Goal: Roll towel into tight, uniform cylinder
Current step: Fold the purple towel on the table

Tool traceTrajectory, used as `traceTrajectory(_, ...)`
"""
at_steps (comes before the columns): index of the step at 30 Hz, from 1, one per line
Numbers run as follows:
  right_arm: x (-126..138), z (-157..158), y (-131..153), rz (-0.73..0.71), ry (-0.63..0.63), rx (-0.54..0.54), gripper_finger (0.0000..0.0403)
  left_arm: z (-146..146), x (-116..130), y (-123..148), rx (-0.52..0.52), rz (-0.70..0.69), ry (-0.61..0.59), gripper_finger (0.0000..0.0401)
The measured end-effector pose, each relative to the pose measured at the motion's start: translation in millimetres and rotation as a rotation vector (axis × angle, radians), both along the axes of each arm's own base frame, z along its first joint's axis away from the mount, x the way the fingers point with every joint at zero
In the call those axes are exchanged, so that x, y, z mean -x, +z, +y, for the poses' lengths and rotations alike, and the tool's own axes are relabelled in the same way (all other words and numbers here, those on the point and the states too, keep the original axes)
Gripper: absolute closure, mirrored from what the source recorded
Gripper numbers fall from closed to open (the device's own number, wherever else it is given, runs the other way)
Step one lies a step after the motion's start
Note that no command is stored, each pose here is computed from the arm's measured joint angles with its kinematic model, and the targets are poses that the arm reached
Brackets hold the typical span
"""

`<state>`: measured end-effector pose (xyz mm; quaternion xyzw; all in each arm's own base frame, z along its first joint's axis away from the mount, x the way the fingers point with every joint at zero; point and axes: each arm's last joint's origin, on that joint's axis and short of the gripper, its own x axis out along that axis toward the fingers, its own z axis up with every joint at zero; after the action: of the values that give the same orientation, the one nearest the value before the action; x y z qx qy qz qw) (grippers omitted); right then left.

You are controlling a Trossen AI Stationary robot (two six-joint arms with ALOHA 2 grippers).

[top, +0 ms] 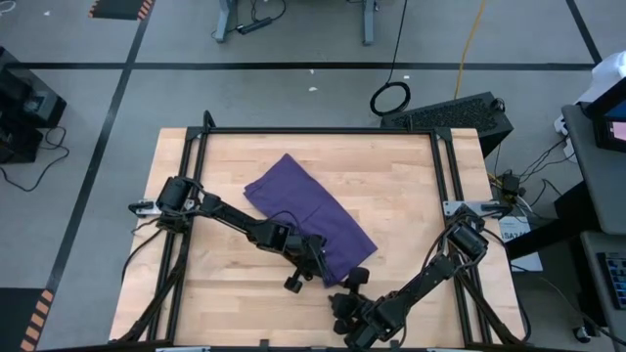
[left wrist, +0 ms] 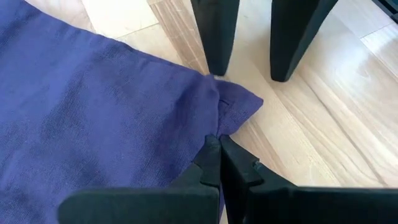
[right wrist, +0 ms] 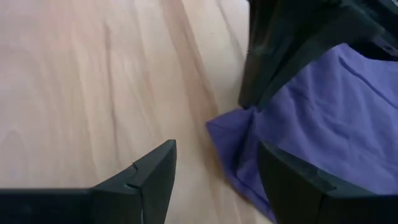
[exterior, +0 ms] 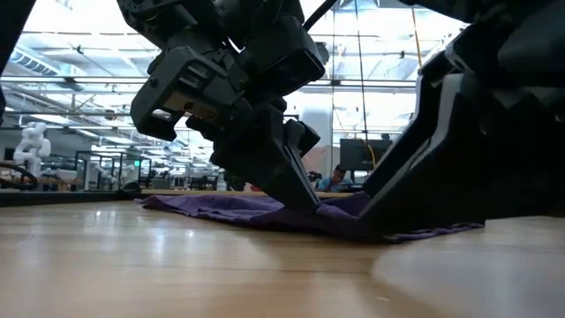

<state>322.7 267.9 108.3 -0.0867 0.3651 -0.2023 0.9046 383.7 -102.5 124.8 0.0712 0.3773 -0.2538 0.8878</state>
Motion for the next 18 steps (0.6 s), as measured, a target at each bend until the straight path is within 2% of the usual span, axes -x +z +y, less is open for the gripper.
traceTrajectory(8, 0.2, -0.4, 0.2, 0.004, -0.023, -0.006, 0.0188, 0.0, -0.1, 0.4, 0.001, -0.002, 0.0, 0.0401)
traceTrajectory(18, -12.9, -15.7, -3.8, -0.001, -0.077, -0.01, 0.0189, -0.2, -0.8, 1.2, 0.019, -0.002, 0.018, 0.0401)
